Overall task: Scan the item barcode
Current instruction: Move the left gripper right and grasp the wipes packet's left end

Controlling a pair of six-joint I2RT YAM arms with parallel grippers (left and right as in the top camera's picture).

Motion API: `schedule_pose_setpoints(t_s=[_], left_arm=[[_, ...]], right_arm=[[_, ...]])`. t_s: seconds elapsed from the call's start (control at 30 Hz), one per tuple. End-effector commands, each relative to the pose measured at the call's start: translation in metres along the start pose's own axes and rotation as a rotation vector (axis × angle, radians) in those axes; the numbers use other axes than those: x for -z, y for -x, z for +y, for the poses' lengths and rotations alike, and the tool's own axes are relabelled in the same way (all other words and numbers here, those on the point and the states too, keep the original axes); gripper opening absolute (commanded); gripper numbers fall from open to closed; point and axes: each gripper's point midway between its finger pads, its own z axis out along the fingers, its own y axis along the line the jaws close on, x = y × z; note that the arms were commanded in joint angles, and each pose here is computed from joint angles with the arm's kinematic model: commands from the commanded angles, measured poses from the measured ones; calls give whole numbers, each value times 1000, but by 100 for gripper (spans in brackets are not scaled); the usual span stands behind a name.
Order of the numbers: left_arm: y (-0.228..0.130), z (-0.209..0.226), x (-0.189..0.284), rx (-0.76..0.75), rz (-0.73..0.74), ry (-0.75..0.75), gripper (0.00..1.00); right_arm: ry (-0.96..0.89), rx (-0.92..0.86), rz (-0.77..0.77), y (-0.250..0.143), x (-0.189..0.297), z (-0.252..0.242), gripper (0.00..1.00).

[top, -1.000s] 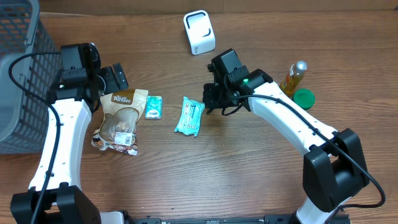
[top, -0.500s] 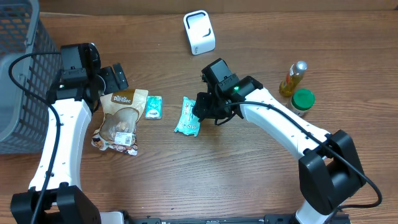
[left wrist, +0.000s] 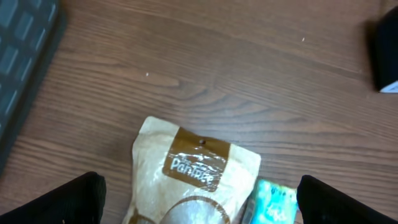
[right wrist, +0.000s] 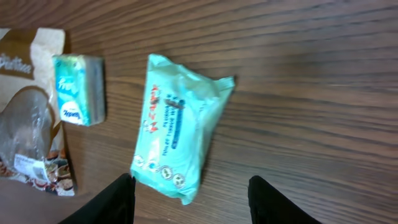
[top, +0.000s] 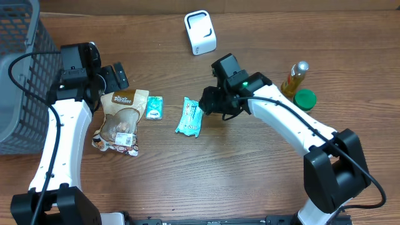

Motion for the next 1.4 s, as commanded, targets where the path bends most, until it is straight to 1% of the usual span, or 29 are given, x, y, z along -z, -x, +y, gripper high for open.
schedule_pose_setpoints(t_s=[0.0, 0.07, 0.13, 0.2, 0.3, 0.53, 0.6, 0.63, 0.67, 0.7, 0.73, 0.77, 0.8, 0.83, 0.87, 1.1, 1.37], left_arm=[[-17, -30, 2, 6, 84, -176, 100], [-25, -53, 7, -7, 124, -317, 100], [-35, -78, 14, -69, 160, -467, 100], [-43, -94, 17, -114, 184, -545, 100], [-53, -111, 18, -135, 221, -601, 100], [-82, -138, 17, -190, 313, -630, 99], [-96, -153, 15, -226, 348, -647, 100], [-101, -158, 14, -238, 360, -650, 92], [-108, -164, 12, -255, 379, -652, 69], [-112, -167, 10, -261, 390, -649, 57], [-118, -169, 6, -265, 407, -633, 41], [-123, -170, 2, -267, 422, -613, 29], [-127, -170, -1, -269, 435, -593, 17], [-133, -170, -5, -273, 452, -568, 8], [-140, -170, -8, -278, 473, -546, 4], [-174, -173, -21, -323, 576, -493, 4], [-193, -172, -34, -324, 644, -472, 4]], right_arm=[[-26, -27, -8, 6, 1, -15, 56], [-28, -22, -8, 7, 2, -18, 56], [-1, 31, 3, 6, 3, -15, 57], [26, 60, 9, 7, 3, -12, 60], [59, 55, 13, 9, 5, -11, 62], [79, 43, 12, 16, 8, -18, 63], [90, 42, 12, 17, 9, -18, 63], [90, 43, 12, 17, 9, -18, 63], [90, 46, 12, 17, 9, -18, 63], [90, 46, 12, 17, 9, -18, 63], [90, 50, 12, 17, 9, -18, 63], [90, 56, 12, 17, 9, -18, 63], [91, 73, 11, 17, 9, -18, 63], [90, 93, 11, 17, 9, -18, 63], [90, 111, 10, 17, 9, -18, 63], [90, 124, 9, 17, 9, -18, 64], [89, 124, 11, 16, 9, -18, 65]])
